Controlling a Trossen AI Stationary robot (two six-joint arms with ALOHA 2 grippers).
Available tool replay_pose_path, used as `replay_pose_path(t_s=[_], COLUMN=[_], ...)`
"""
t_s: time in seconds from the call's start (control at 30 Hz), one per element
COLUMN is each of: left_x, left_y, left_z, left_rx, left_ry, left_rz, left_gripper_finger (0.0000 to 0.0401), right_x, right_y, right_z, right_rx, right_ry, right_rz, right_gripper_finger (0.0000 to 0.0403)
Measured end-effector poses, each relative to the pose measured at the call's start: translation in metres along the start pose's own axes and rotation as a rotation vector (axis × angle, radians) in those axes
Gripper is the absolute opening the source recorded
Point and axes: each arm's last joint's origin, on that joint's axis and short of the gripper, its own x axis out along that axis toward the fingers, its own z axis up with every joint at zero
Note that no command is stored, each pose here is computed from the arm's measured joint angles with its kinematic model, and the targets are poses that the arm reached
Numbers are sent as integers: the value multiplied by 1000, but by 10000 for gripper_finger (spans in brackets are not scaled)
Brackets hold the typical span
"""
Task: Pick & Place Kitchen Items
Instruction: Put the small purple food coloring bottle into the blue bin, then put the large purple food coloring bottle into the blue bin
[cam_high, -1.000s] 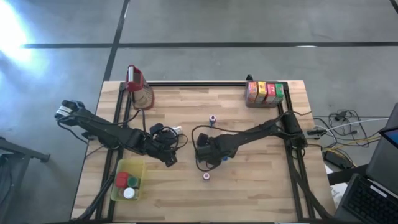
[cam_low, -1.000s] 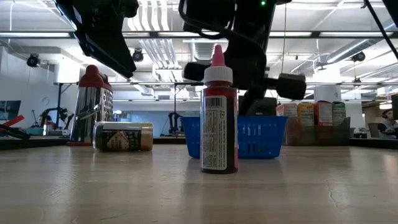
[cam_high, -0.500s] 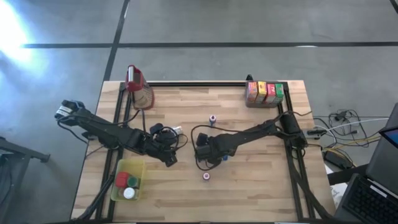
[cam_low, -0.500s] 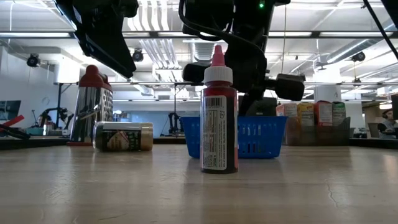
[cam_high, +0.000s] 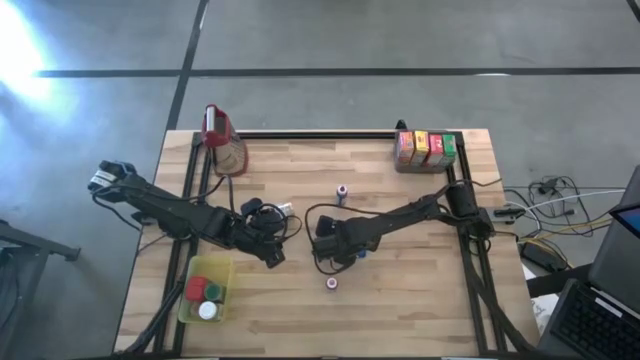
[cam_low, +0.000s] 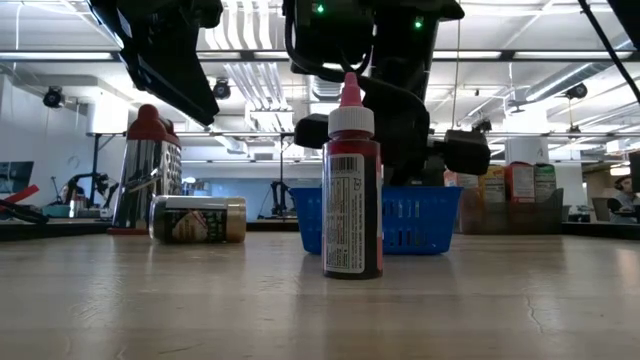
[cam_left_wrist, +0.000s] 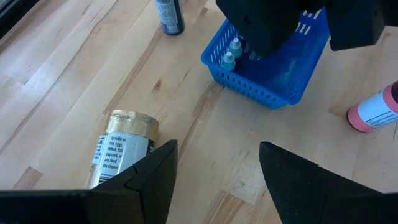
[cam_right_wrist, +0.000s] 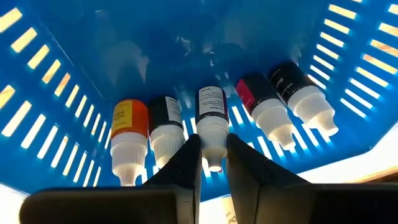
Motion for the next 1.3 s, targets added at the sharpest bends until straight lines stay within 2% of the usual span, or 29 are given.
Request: replay_pose_path(t_s=[0.4,0.63,0.8,0.97,1.17,1.3], left_x=[0,0,0,0,0,0], left_y=[0,0,0,0,0,0], left_z=[0,0,0,0,0,0], left_rx=[-1,-1,-1,-1,-1,-1], left_ry=[-1,-1,-2,-2,-2,-2], left_rz=[-1,-1,-1,-1,-1,-1], left_gripper_finger=[232,232,232,232,232,232], right_x=[0,-8,-17,-31,-58,-78], right_y=[0,-3,-9,-13,-10,-4], right_z=[0,-2,-5,-11,-28,-43], right_rx=[5,21,42,110,359,549], right_ry=[-7,-12,-1,16,83,65], right_rz=[-2,-27,-57,-30,57,70], right_gripper_finger=[126,145,130,108,73,40])
